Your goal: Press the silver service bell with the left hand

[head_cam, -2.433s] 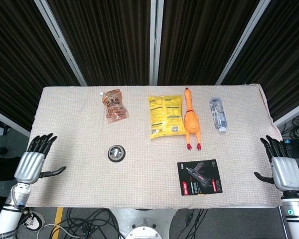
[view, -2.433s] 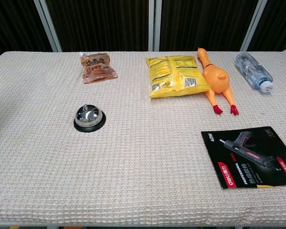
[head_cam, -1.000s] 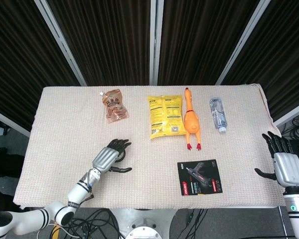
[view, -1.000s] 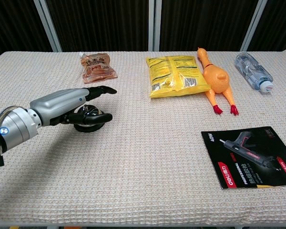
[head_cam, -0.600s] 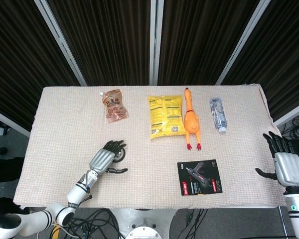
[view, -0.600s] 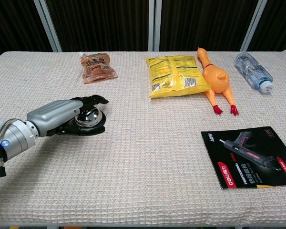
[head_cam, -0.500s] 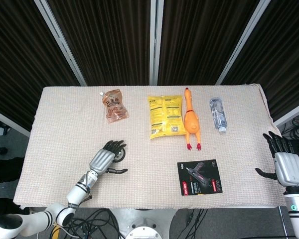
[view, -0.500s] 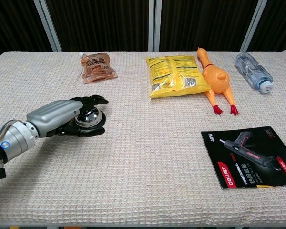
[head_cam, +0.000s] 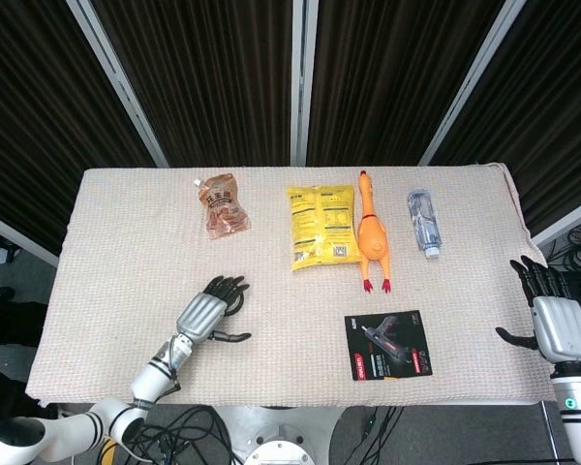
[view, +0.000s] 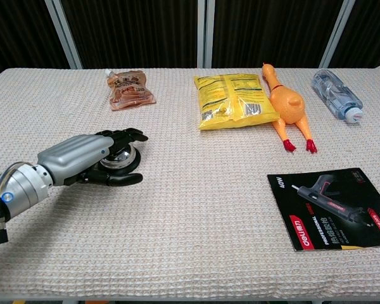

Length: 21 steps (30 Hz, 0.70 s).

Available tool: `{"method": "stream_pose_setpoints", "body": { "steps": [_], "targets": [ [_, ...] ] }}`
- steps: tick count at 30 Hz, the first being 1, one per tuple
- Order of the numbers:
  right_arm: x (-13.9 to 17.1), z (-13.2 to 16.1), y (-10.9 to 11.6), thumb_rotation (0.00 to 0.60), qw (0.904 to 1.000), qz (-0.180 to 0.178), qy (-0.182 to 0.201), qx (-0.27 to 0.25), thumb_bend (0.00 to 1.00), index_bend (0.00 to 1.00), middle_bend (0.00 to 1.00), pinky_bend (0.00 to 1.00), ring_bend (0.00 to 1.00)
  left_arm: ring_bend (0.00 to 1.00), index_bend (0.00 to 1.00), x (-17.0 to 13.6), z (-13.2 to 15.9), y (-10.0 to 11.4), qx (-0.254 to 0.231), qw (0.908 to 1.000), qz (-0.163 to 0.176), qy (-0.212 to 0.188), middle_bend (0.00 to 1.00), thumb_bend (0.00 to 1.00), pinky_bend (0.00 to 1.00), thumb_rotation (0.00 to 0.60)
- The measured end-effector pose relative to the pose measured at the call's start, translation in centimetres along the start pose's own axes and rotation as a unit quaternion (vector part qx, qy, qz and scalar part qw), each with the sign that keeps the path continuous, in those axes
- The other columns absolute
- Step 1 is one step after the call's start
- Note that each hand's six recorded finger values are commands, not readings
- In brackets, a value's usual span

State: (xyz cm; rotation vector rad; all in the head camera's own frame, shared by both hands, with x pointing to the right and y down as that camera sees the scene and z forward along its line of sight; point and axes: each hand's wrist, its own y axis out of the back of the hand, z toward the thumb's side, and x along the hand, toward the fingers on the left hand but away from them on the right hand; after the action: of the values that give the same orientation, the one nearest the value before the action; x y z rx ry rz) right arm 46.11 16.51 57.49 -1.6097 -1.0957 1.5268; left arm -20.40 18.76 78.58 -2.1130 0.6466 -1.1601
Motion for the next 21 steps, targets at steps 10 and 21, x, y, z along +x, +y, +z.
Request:
{"method": "stream_pose_setpoints", "body": {
  "steps": [10, 21],
  "targets": [
    [0.1, -0.2, -0.1, 0.6, 1.0, 0.001, -0.002, -0.004, 0.0, 0.0, 0.0, 0.0, 0.0, 0.0, 0.03, 0.2, 0.5, 1.6, -0.004, 0.9997, 0.023, -0.009, 0.0, 0.0, 0.0, 0.061],
    [0.2, -0.3, 0.3, 0.6, 1.0, -0.004, -0.004, -0.003, 0.0, 0.0, 0.0, 0.0, 0.0, 0.0, 0.03, 0.1, 0.0, 1.3, -0.005, 0.9997, 0.024, 0.0, 0.0, 0.0, 0.0, 0.062]
  ]
}}
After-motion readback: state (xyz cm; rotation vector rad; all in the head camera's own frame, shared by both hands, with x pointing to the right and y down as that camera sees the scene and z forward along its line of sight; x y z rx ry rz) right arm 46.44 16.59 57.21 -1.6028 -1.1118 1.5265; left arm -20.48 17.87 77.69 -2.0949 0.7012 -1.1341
